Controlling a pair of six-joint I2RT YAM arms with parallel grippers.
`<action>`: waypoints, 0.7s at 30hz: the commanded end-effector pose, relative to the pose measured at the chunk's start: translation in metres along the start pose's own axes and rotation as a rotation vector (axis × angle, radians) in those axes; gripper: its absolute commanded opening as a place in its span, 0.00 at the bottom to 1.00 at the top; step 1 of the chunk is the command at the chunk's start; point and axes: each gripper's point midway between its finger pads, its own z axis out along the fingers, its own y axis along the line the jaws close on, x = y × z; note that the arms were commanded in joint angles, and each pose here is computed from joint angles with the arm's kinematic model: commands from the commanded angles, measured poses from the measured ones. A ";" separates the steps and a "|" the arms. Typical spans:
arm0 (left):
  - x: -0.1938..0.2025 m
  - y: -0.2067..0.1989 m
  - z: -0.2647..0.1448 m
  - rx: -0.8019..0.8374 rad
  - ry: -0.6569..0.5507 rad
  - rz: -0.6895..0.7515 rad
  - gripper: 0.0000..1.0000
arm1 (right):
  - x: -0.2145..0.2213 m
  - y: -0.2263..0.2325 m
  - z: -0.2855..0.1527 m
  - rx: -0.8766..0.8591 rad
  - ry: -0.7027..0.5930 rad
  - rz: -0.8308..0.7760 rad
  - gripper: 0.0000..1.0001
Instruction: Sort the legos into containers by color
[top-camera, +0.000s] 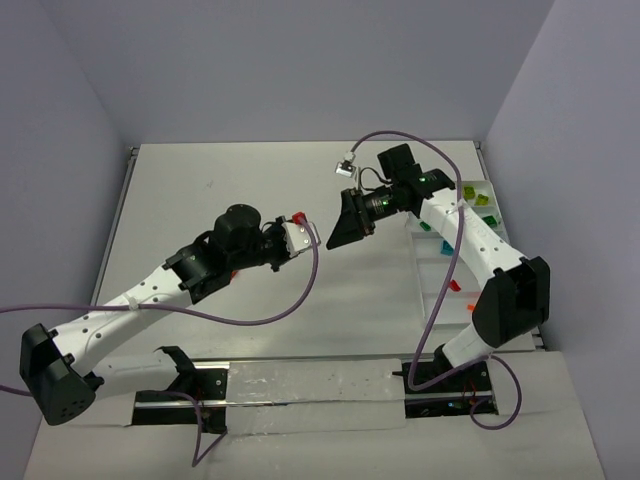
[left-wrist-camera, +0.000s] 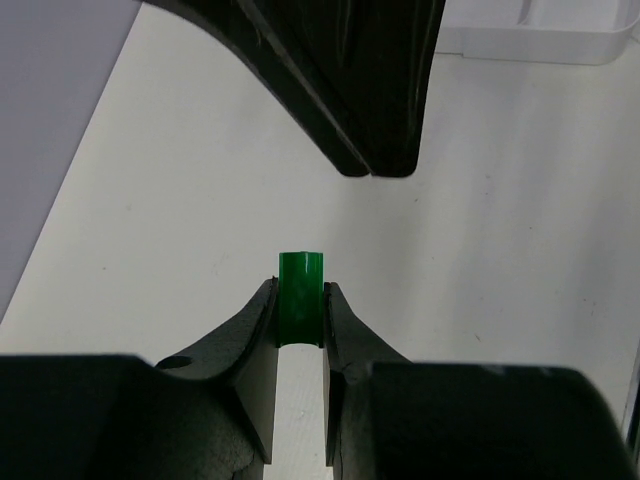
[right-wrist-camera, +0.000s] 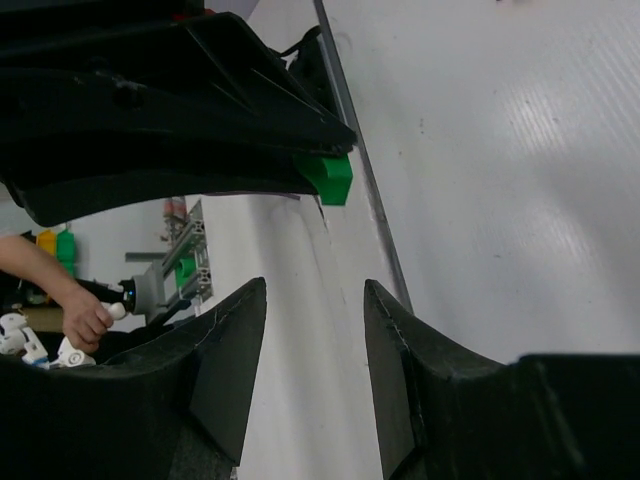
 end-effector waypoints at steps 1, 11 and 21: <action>-0.029 0.010 -0.006 -0.053 -0.091 0.034 0.00 | -0.020 0.014 0.007 -0.050 -0.013 -0.035 0.51; -0.046 0.000 -0.005 0.000 -0.130 0.007 0.00 | -0.034 0.001 0.021 -0.018 -0.005 -0.036 0.52; -0.047 -0.001 -0.001 -0.003 -0.132 0.000 0.00 | -0.026 0.010 0.032 -0.049 0.023 -0.072 0.51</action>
